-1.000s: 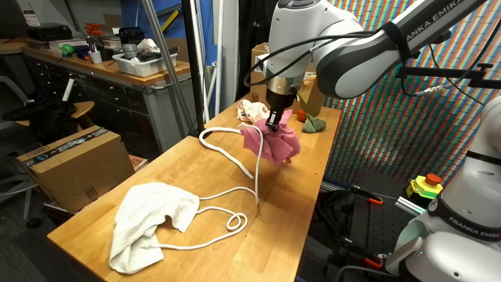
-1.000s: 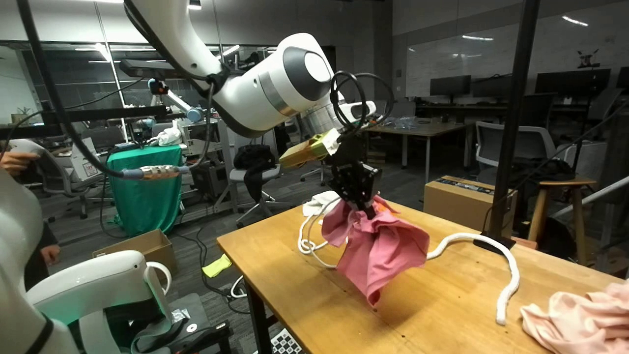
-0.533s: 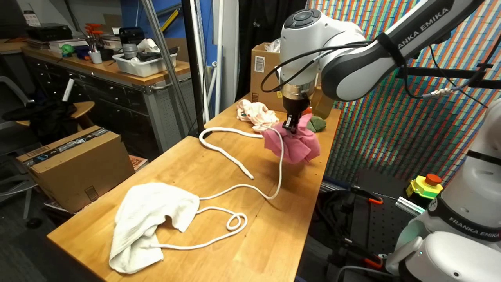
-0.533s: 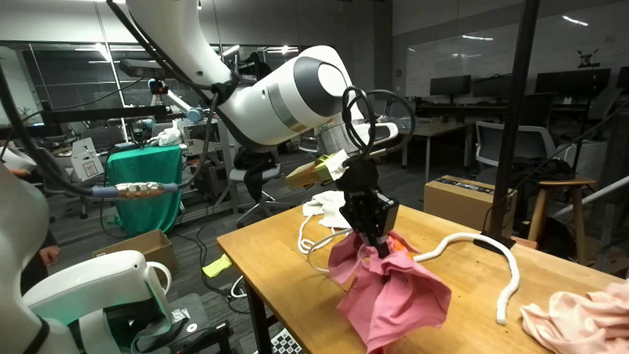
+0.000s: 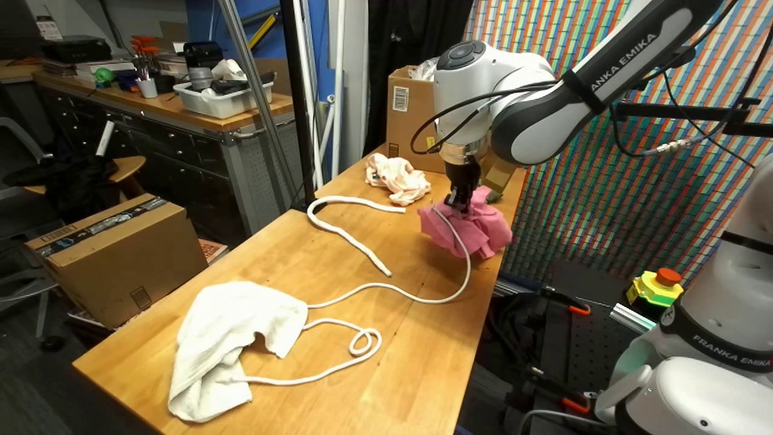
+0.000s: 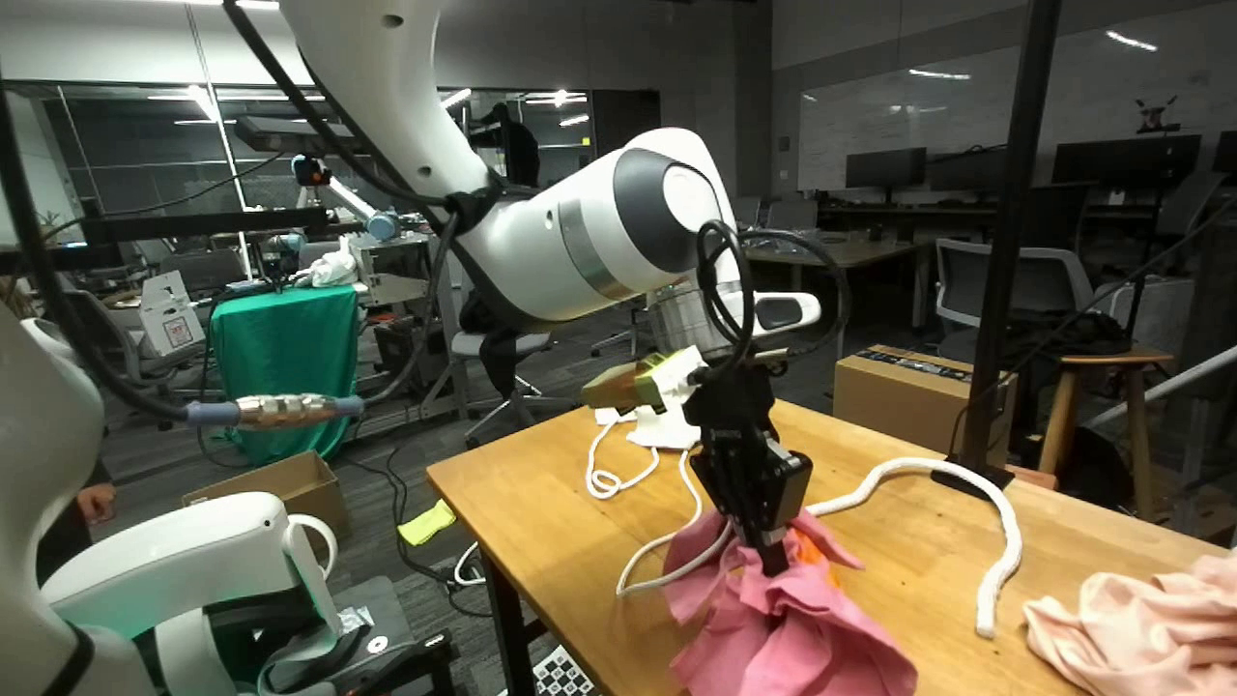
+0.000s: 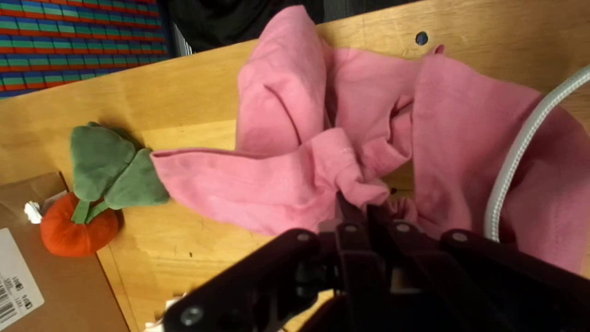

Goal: Separate the items on the table

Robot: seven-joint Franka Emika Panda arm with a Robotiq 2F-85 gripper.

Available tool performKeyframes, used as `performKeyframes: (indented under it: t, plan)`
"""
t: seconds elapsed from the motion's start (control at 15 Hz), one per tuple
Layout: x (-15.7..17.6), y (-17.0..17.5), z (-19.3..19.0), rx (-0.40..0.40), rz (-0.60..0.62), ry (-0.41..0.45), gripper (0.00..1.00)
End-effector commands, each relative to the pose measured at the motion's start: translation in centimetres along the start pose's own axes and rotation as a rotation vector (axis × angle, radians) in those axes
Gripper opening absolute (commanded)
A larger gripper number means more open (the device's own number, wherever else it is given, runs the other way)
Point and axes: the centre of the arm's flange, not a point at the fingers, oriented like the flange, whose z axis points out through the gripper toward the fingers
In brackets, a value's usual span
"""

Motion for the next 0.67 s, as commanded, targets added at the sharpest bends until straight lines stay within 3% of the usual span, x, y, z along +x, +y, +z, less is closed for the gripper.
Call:
performKeyframes:
  t: [0.0, 0.33, 0.6]
  plan:
    - [1.5, 0.2, 1.2, -0.012, 0.036, -0.013, 0.33]
    - [2.1, 0.6, 1.5, -0.012, 0.069, -0.019, 0.7]
    - [2.0, 0.4, -0.6, 0.004, 0.067, 0.024, 0.99]
